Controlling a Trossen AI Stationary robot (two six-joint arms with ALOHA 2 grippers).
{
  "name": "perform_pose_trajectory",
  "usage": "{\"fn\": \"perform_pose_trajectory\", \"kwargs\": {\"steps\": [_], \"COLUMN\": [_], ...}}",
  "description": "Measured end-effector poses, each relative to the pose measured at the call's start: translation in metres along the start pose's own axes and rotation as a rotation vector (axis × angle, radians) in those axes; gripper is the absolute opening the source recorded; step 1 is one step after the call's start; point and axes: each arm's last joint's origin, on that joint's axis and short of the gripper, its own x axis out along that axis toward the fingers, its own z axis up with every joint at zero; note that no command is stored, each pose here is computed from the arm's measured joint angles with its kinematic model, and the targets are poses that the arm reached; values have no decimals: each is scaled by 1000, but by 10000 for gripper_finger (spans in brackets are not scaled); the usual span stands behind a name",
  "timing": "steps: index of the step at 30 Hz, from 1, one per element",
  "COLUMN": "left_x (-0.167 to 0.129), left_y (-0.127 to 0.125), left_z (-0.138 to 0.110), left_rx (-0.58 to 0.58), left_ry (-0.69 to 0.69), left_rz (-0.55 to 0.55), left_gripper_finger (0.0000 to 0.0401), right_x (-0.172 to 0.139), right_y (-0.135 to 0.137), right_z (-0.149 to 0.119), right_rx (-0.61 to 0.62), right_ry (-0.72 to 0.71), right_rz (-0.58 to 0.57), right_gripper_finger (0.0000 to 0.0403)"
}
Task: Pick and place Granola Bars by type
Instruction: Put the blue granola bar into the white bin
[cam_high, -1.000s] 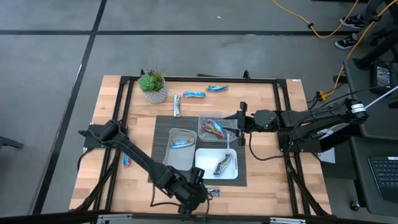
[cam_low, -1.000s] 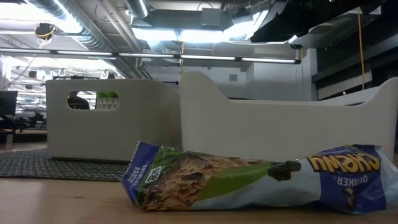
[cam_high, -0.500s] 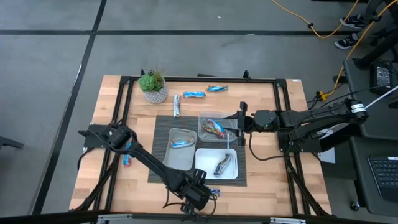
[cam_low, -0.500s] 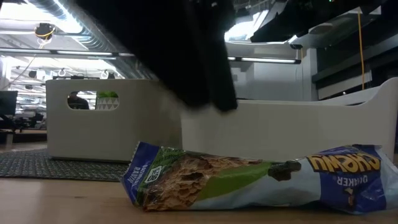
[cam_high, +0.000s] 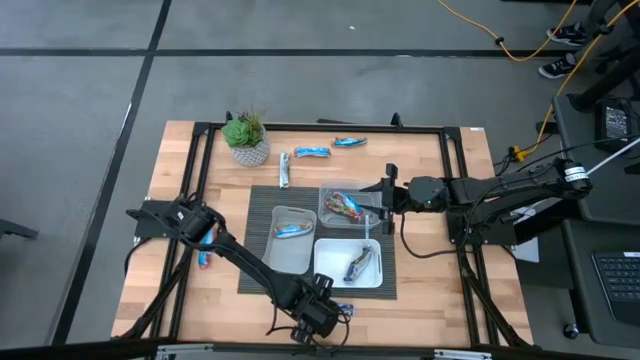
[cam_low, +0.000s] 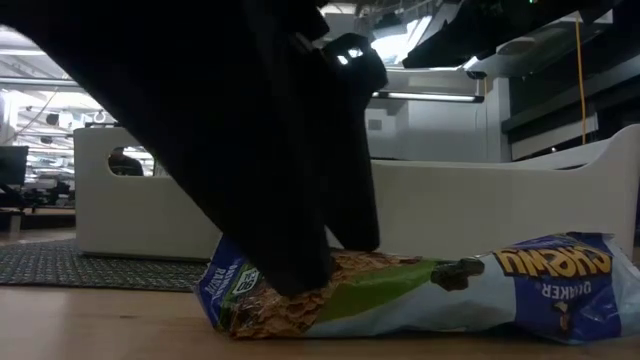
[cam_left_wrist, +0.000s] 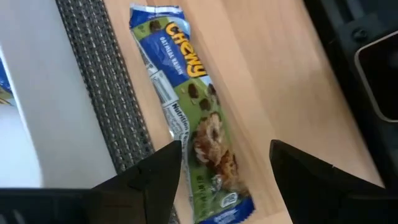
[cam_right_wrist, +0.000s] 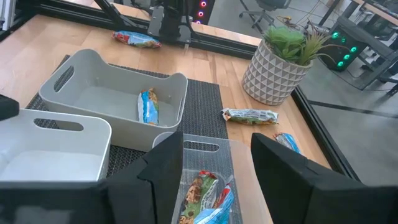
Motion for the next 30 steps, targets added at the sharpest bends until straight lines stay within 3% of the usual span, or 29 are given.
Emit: {"fn": "perform_pose_trajectory", "kwargs": {"steps": [16, 30], "left_x": [5, 10], "left_y": [3, -8], "left_z": [0, -6], "left_rx": [5, -38], "left_ry": [10, 41], "left_rz": [-6, -80], "left_gripper_finger": [234, 181], "right_x": [0, 0], "right_y": [0, 0], "right_z": [0, 0], "right_rx": [0, 0], "right_ry": [0, 0], "right_rz": [0, 0], "right_gripper_finger": [192, 192]}}
